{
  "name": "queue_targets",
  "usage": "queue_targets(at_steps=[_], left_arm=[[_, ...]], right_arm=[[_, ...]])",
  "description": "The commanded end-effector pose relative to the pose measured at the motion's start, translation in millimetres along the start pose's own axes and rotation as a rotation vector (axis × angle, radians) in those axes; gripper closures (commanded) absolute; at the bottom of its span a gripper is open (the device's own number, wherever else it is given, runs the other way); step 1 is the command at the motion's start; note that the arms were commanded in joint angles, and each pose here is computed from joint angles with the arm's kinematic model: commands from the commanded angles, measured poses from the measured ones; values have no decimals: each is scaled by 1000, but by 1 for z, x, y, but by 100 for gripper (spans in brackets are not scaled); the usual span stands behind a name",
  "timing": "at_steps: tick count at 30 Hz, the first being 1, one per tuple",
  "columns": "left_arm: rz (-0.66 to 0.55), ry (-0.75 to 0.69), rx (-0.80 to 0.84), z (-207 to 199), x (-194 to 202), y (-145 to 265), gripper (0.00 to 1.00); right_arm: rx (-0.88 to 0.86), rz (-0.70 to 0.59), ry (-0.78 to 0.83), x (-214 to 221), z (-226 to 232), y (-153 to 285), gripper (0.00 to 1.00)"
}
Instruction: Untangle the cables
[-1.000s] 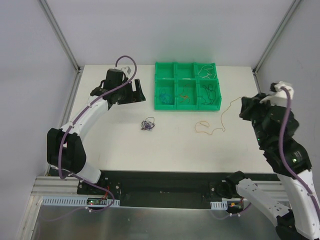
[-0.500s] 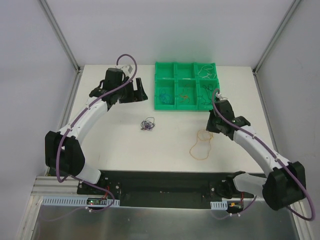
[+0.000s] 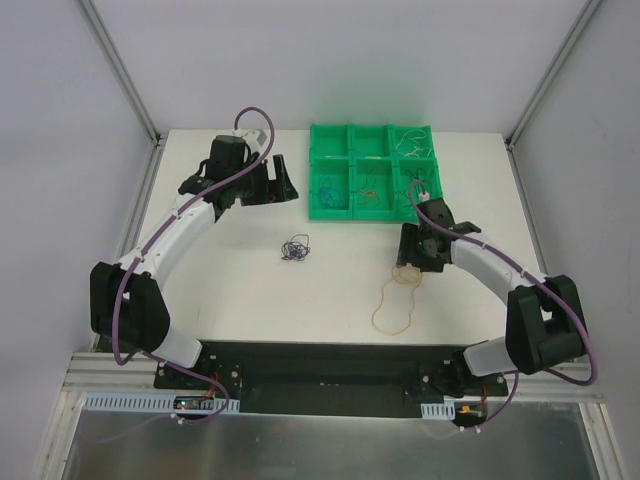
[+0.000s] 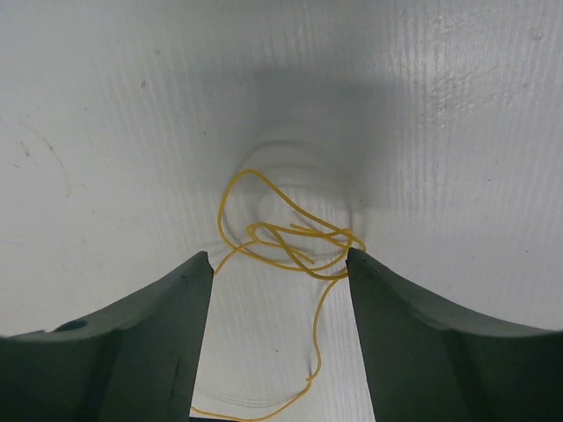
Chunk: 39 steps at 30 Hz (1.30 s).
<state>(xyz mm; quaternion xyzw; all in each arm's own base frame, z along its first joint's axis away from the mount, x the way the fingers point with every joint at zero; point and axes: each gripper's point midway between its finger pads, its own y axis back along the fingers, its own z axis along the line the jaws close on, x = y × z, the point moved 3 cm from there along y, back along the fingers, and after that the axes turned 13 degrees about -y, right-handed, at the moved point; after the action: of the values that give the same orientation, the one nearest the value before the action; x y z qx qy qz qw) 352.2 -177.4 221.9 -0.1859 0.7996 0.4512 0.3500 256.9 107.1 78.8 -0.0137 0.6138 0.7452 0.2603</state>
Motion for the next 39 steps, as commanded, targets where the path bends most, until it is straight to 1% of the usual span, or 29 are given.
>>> queue_targets(at_steps=[1,5,7,10,13,17,18,22,23,24,27,31,35,39], left_arm=[[-34,-9,45,-12,-8,2,17],[-29,-6,56,-12,-7,1,17],[-30,-7,56,-13,-7,0,18],[-30,-8,52,-12,-7,0,17],[-25,-6,61,-13,-6,-1,18],[-23,-4,60,-13,-6,-1,18],[-20,-3,63,-13,-5,-2,18],[-18,-2,58,-12,-5,-3,18],[-19,-2,59,-12,-5,-3,18],[-18,0,58,-12,-5,-3,18],[-19,1,71,-14,-6,-2,18],[-30,-4,69,-15,-8,1,18],[-41,-9,73,-17,-10,5,19],[-38,-2,85,-19,-10,5,19]], right_arm=[[-30,-6,18,-8,8,4,31],[24,-19,37,-11,0,-3,16],[55,-9,52,-11,-3,-10,15],[55,6,60,-8,-4,-19,14],[69,10,70,-3,-6,-26,17],[112,-2,101,2,-7,-33,36],[119,-2,103,3,-8,-34,44],[134,-59,116,-2,-6,-30,85],[132,-77,115,-5,-5,-27,93],[124,-98,110,-9,-3,-24,99],[65,-170,110,-29,13,-7,99],[-40,-302,85,-63,41,29,99],[-126,-500,50,-108,67,74,99],[-113,-692,37,-168,89,113,99]])
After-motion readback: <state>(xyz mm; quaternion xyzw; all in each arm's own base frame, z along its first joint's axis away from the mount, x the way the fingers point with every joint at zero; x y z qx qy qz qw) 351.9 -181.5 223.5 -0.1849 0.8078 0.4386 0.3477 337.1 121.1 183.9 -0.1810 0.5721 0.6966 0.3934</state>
